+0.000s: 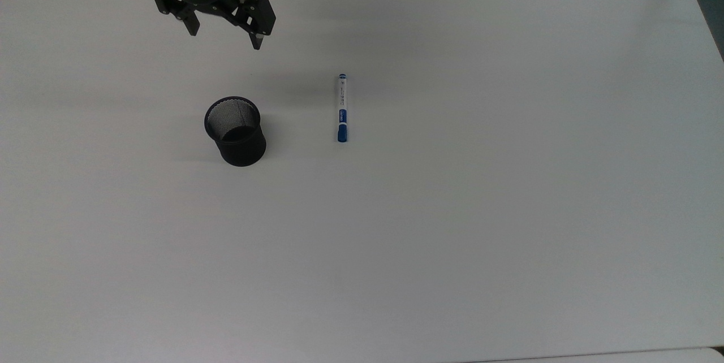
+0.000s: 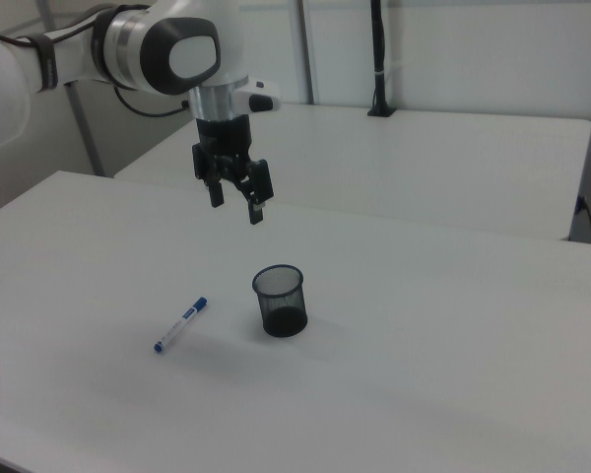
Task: Insert the marker
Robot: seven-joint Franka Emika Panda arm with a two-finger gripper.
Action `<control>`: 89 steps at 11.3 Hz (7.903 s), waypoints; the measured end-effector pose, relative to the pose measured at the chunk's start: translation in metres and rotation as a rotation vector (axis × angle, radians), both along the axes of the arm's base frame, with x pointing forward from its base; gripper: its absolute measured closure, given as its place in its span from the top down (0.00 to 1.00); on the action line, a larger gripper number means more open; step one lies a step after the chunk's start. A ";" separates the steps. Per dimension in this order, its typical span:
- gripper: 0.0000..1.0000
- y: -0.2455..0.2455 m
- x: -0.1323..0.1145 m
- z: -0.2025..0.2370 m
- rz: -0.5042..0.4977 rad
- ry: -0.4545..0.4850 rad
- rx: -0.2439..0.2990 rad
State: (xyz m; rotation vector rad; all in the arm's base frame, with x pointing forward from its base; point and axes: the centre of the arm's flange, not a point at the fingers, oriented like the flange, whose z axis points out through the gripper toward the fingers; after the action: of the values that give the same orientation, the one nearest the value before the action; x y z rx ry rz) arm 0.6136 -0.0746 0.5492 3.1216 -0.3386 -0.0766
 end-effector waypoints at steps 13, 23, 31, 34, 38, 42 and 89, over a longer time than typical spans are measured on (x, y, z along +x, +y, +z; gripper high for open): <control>1.00 0.002 -0.003 -0.003 0.003 0.027 0.004; 1.00 0.058 -0.001 -0.019 0.151 0.062 0.092; 1.00 0.154 0.026 -0.127 0.212 0.109 0.052; 0.93 0.170 0.033 -0.167 0.216 0.138 0.031; 0.76 0.175 0.044 -0.215 0.200 0.137 0.004; 0.71 0.164 0.046 -0.242 0.198 0.168 -0.032; 0.89 -0.048 0.045 -0.074 -0.104 -0.091 -0.001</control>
State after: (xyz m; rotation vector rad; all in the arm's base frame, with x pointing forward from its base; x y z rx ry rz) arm 0.6587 -0.1221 0.4757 3.1112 -0.5018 0.0653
